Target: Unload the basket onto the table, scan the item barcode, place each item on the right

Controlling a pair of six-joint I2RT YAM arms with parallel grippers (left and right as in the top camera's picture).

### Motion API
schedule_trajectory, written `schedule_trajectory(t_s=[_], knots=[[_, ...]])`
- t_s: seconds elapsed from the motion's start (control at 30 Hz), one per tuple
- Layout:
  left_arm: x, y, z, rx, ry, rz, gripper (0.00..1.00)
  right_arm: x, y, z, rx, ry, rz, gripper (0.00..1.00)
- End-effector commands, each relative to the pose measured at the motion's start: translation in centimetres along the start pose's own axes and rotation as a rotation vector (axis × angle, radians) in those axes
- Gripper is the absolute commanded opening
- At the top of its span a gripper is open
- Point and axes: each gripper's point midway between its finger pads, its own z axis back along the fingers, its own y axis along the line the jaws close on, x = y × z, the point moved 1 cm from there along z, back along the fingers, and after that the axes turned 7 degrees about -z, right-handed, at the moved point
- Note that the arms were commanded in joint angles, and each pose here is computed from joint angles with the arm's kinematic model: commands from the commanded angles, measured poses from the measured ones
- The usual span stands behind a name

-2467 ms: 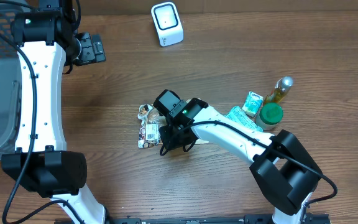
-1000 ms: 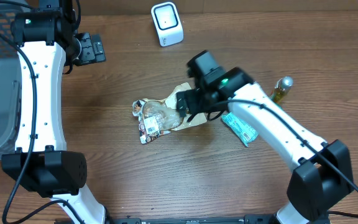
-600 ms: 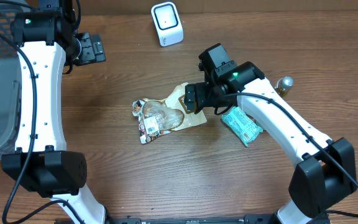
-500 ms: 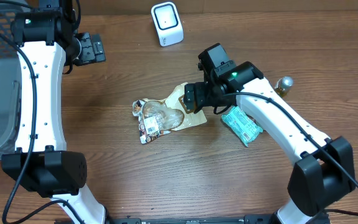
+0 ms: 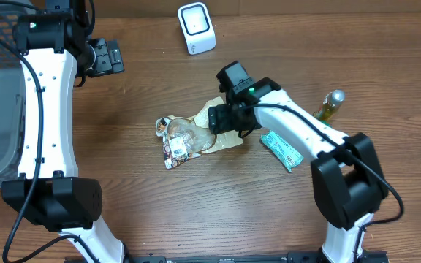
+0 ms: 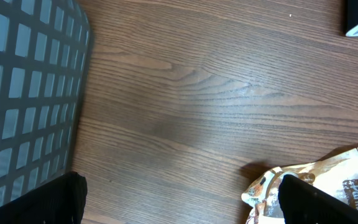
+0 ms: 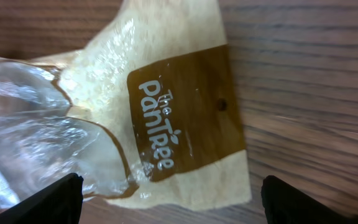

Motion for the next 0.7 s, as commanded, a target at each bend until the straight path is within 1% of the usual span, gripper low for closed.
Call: schedule_trajectory(t_s=[0.0,0.17,0.27,0.43,0.67], knots=[[0.3,-0.3,1.0,-0.005,-0.029,0.004,1.0,-0.6,0.5,-1.5,-0.008,0.021,0.019,0.89],[0.3,-0.3,1.0,-0.005,-0.029,0.004,1.0,-1.0,1.1,-2.8,-0.011,0.035,0.036,0.88],[0.3,-0.3,1.0,-0.005,-0.029,0.005,0.99,-1.0,0.6,-3.3,-0.044,0.032,0.039,0.83],[0.3,-0.3,1.0,-0.005,-0.029,0.004,1.0,-0.6,0.6,-3.5,-0.048,0.012,0.042,0.83],[0.3,-0.3,1.0,-0.005,-0.029,0.004,1.0,-1.7,1.6,-4.3,-0.04,0.013,0.075,0.83]])
